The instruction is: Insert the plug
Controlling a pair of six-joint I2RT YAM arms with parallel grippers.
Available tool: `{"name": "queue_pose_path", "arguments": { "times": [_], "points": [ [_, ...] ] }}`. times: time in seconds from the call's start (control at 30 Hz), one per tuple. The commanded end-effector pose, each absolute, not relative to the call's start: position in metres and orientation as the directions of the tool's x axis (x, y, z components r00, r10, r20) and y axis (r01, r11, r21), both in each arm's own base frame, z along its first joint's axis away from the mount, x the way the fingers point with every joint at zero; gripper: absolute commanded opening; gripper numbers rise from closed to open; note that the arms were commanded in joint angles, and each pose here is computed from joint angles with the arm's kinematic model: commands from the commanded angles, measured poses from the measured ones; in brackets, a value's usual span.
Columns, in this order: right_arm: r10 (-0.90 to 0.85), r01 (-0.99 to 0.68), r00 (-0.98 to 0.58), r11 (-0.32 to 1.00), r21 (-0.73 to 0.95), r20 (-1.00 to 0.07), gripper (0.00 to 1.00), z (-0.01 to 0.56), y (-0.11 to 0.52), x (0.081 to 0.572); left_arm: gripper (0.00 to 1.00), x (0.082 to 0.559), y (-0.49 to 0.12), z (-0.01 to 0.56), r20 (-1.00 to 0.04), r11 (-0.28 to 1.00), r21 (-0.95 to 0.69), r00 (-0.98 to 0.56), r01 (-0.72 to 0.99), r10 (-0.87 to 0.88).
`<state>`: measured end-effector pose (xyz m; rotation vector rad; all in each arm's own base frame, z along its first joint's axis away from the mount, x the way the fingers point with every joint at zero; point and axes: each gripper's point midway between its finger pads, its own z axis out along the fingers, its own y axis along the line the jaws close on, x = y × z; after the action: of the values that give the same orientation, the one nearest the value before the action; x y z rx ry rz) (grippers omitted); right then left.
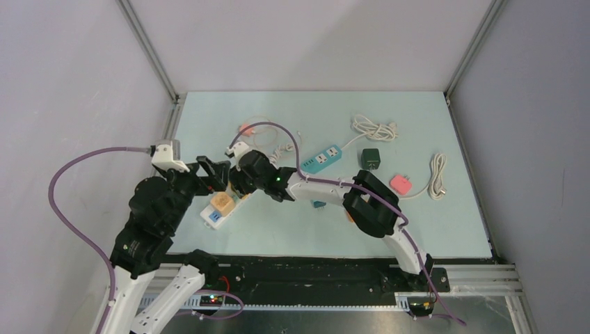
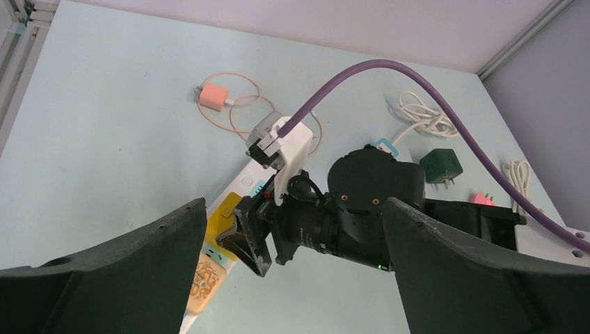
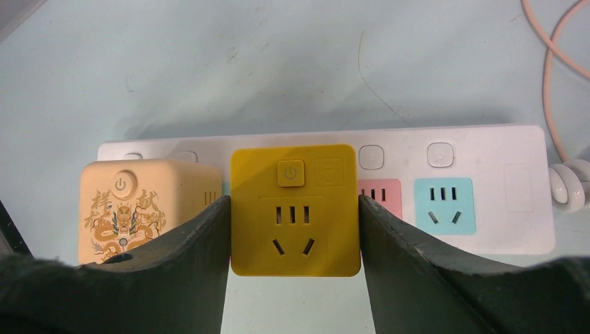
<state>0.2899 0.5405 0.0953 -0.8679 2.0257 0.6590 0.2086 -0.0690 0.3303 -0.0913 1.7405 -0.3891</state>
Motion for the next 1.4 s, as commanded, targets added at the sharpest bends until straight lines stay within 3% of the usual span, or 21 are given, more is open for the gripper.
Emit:
{"name": "queue_pose_path", "arguments": {
  "times": [0.0,0.3,0.53,0.73,1.1,1.37],
  "points": [
    [-0.517,-0.758,-0.527,0.645,0.097,-0.675,0.38,-0.009,0.496,0.259,1.00,0.210,-0.072,0.333,-0.937,0.932,-0.320,-0.200,0.168,-0.286],
    [-0.571,-0.740,-0.559,0.671,0.051,-0.601,0.37,-0.038,0.473,0.246,1.00,0.211,-0.072,0.330,-0.936,0.933,-0.320,-0.206,0.164,-0.285],
    [-0.495,-0.726,-0.531,0.684,0.069,-0.688,0.66,0.024,0.497,0.267,1.00,0.209,-0.071,0.333,-0.937,0.932,-0.323,-0.195,0.163,-0.291],
    [-0.370,-0.694,-0.539,0.704,0.150,-0.757,0.76,0.081,0.514,0.285,1.00,0.206,-0.070,0.336,-0.935,0.927,-0.334,-0.186,0.167,-0.303],
    [-0.244,-0.698,-0.555,0.656,0.287,-0.795,0.79,0.148,0.497,0.275,1.00,0.199,-0.070,0.335,-0.930,0.920,-0.350,-0.184,0.178,-0.318],
    [-0.173,-0.631,-0.610,0.696,0.342,-0.773,0.72,0.150,0.432,0.243,1.00,0.202,-0.080,0.320,-0.909,0.904,-0.386,-0.243,0.184,-0.339]
  ]
}}
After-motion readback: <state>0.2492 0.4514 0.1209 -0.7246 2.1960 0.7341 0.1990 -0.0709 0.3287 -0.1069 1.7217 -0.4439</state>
